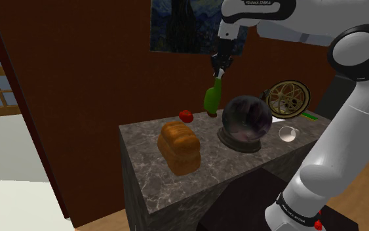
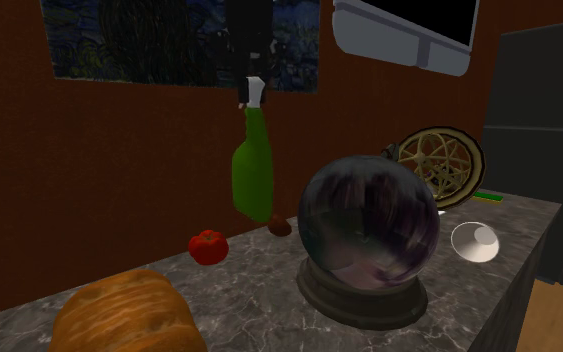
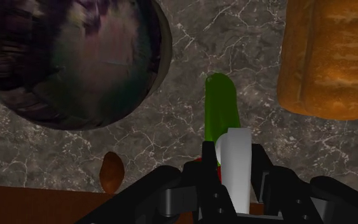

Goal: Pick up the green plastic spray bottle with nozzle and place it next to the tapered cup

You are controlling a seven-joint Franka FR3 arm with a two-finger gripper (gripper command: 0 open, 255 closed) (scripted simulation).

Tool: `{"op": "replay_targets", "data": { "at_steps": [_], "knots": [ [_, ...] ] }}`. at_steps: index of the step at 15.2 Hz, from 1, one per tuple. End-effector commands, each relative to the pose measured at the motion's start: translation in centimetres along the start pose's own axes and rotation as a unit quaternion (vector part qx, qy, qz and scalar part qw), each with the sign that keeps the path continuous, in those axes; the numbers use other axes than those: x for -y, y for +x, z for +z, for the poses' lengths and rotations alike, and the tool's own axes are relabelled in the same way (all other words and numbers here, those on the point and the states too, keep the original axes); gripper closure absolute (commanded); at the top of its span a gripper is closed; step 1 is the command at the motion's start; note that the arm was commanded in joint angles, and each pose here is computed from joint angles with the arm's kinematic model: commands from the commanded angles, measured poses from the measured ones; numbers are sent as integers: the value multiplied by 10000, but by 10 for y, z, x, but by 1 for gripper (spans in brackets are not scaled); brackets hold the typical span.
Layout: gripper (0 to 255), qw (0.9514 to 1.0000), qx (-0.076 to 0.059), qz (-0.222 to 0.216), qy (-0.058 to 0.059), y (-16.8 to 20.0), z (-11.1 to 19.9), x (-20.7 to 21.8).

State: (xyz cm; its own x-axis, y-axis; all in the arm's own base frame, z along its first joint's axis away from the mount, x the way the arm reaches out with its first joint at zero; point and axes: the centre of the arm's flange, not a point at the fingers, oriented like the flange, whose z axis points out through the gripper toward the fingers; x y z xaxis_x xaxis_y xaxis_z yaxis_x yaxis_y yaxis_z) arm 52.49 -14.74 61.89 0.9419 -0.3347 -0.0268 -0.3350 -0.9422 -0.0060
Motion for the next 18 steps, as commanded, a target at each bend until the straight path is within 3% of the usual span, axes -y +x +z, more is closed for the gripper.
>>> {"op": "replay_targets", "data": {
  "at_steps": [1, 18],
  "knots": [
    [255, 10000, 1, 0, 0, 0, -10, 0],
    [255, 10000, 1, 0, 0, -3, -100, 1]
  ]
}}
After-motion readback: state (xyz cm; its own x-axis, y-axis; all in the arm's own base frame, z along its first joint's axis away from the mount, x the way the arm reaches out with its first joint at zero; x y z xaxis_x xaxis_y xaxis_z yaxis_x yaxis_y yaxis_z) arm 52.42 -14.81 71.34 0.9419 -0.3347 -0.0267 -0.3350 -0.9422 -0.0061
